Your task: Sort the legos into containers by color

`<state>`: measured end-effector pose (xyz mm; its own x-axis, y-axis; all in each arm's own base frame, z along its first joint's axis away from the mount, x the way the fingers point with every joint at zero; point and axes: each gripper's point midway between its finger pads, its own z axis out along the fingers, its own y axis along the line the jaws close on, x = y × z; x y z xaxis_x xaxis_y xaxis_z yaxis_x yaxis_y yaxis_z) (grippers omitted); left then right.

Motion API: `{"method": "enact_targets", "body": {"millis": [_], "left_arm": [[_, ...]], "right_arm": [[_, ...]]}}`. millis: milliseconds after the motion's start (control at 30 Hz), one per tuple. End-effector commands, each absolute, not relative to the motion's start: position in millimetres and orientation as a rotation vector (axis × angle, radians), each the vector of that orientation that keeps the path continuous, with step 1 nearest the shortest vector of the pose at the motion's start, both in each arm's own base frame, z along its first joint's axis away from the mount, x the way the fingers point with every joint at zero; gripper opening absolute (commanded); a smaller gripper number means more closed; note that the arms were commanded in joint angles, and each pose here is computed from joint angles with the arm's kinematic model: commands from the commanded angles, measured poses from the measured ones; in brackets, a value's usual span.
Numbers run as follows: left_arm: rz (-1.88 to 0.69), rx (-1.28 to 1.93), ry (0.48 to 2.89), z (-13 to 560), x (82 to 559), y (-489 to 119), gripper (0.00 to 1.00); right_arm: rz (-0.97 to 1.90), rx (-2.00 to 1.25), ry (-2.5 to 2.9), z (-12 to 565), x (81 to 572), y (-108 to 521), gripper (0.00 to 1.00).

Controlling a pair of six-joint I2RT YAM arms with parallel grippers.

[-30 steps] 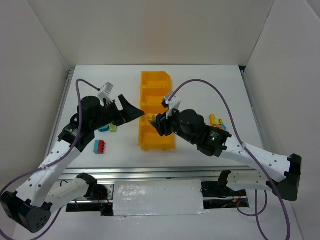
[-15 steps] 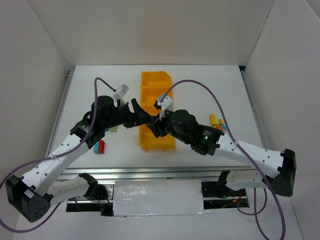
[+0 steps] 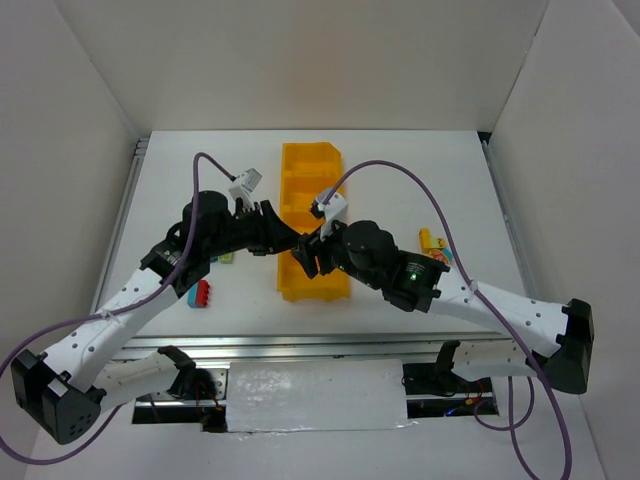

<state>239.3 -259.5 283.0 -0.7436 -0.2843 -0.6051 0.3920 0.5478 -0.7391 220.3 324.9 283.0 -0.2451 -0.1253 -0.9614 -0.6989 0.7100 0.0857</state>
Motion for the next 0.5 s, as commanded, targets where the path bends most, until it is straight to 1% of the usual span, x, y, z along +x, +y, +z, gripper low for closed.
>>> {"method": "enact_targets", "body": {"millis": [0, 67, 200, 300, 333, 400, 433, 467], "left_arm": [[-1.212, 0.193, 1.959, 312.2, 237.9, -259.0, 0.00], [-1.204, 0.212, 1.937, 318.1, 235.4, -256.7, 0.00], [-1.166, 0.279, 1.924, 321.9, 232.8, -254.1, 0.00], [-1.124, 0.362, 1.906, 322.2, 230.3, -250.9, 0.00], [-1.132, 0.397, 1.894, 323.2, 227.0, -251.9, 0.00], [-1.224, 0.544, 1.840, 328.2, 208.9, -261.1, 0.00], [-1.266, 0.595, 1.826, 326.8, 201.4, -264.9, 0.00], [-1.350, 0.682, 1.794, 330.2, 185.9, -269.6, 0.00]], "right_arm": [[0.761, -0.632, 1.687, 303.5, 206.9, 332.0, 0.66], [0.804, -0.655, 1.681, 303.4, 199.4, 332.6, 0.73], [0.877, -0.654, 1.683, 309.1, 189.5, 316.7, 0.74], [1.018, -0.717, 1.647, 318.4, 170.2, 304.9, 0.75], [1.040, -0.702, 1.638, 321.8, 174.2, 295.8, 0.75], [1.164, -0.733, 1.588, 332.0, 158.6, 288.4, 0.75], [1.171, -0.713, 1.578, 334.8, 164.8, 280.7, 0.75], [1.209, -0.714, 1.558, 340.4, 160.9, 278.7, 0.75]]}}
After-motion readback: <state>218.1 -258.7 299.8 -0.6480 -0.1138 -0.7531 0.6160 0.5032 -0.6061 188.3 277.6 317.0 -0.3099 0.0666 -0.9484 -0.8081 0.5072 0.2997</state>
